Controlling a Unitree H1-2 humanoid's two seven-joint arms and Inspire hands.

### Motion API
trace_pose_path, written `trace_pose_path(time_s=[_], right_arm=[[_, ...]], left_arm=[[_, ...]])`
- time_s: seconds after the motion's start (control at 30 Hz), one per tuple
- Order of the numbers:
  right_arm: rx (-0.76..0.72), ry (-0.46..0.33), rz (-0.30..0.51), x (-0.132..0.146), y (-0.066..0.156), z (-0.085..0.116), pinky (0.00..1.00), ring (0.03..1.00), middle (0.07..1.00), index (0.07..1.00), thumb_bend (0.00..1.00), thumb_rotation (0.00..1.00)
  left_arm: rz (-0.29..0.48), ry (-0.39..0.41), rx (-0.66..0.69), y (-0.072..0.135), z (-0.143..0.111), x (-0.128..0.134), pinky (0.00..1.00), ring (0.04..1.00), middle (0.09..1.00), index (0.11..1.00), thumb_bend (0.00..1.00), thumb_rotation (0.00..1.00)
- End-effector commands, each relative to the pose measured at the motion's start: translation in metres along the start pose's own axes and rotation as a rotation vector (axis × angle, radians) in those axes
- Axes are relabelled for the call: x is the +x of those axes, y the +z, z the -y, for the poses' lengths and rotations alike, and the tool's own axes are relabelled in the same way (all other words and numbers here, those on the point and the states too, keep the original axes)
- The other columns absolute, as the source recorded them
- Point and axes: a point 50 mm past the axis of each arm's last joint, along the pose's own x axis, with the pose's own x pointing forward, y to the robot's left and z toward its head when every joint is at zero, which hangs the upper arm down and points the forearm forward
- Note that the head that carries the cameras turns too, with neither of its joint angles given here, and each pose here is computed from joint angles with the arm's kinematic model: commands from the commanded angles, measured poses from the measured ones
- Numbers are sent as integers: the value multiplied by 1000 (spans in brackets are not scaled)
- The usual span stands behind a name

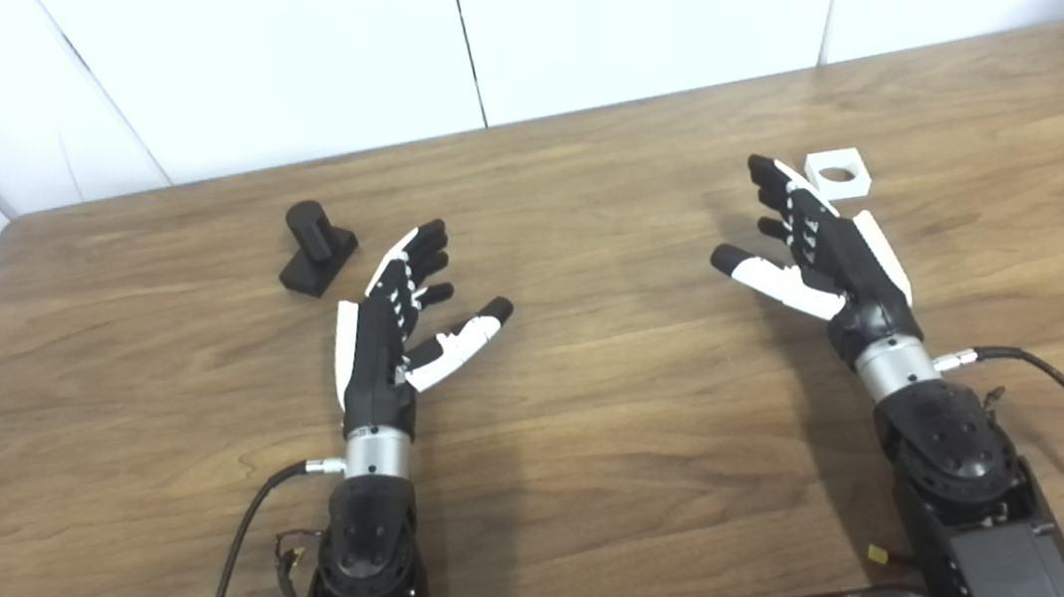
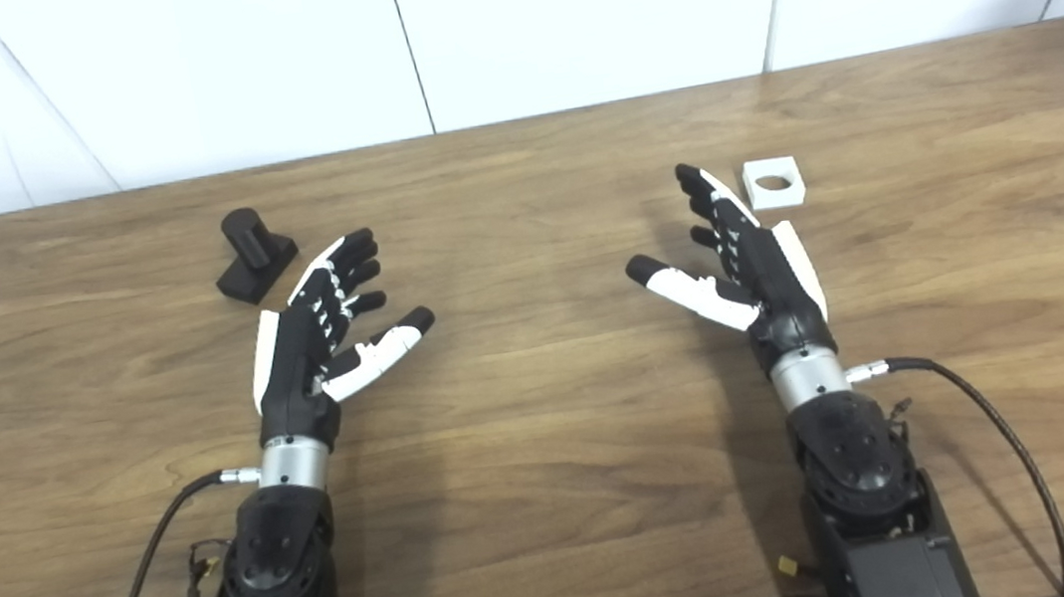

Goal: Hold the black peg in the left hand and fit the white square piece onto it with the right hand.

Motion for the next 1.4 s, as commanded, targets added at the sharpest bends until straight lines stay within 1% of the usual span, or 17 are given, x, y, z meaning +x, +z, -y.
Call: trace_pose_path(time_s=[0.0,0.1,0.2,0.37,0.47,0.63,0.77,0.8,0.83,0.87,0.9,0.97,1.07,1.23,1.37], right_arm=[[6,-1,105,11,20,-1,895,943,934,914,848,471],[-4,0,105,12,20,-2,880,931,927,911,854,479],[-6,2,104,12,21,-3,899,939,926,909,860,487],[-8,-1,106,13,21,-4,906,937,922,905,868,480],[-3,4,106,13,20,-3,901,943,928,910,854,468],[16,11,102,11,18,7,866,937,937,923,823,441],[39,5,96,11,15,14,882,950,945,925,840,432],[39,6,94,11,14,16,886,954,950,930,828,427],[17,4,90,10,14,18,890,954,952,933,820,426],[-4,1,86,10,13,19,889,945,947,934,819,452],[-16,-3,83,10,13,20,894,939,943,936,820,469],[-35,-11,81,10,13,22,935,935,931,928,808,452],[-40,-14,86,10,14,22,910,925,922,922,797,434],[-23,0,91,9,17,20,890,927,930,923,780,409],[-29,2,89,9,19,19,890,926,928,923,790,420]], left_arm=[[83,-7,-16,15,3,9,743,840,856,810,716,126],[85,-7,-19,15,2,9,753,847,861,814,709,128],[86,-1,-19,16,0,9,749,844,857,811,713,126],[89,0,-6,16,-2,11,738,841,854,809,709,128],[88,-5,-10,16,0,11,735,842,857,810,709,126],[82,-10,10,16,11,11,766,853,854,813,709,125],[77,-6,-3,15,21,13,747,847,850,806,718,116],[78,-6,1,15,23,14,737,843,849,805,715,112],[79,-7,5,15,25,14,729,840,849,806,713,113],[79,-6,6,15,27,15,724,838,848,807,711,113],[79,-4,4,15,28,15,725,836,846,805,711,110],[84,0,13,15,30,15,758,834,838,798,707,116],[87,7,12,14,29,15,782,841,837,795,711,130],[88,14,11,16,24,13,729,835,842,800,714,128],[92,20,8,18,21,14,726,830,841,800,712,122]])
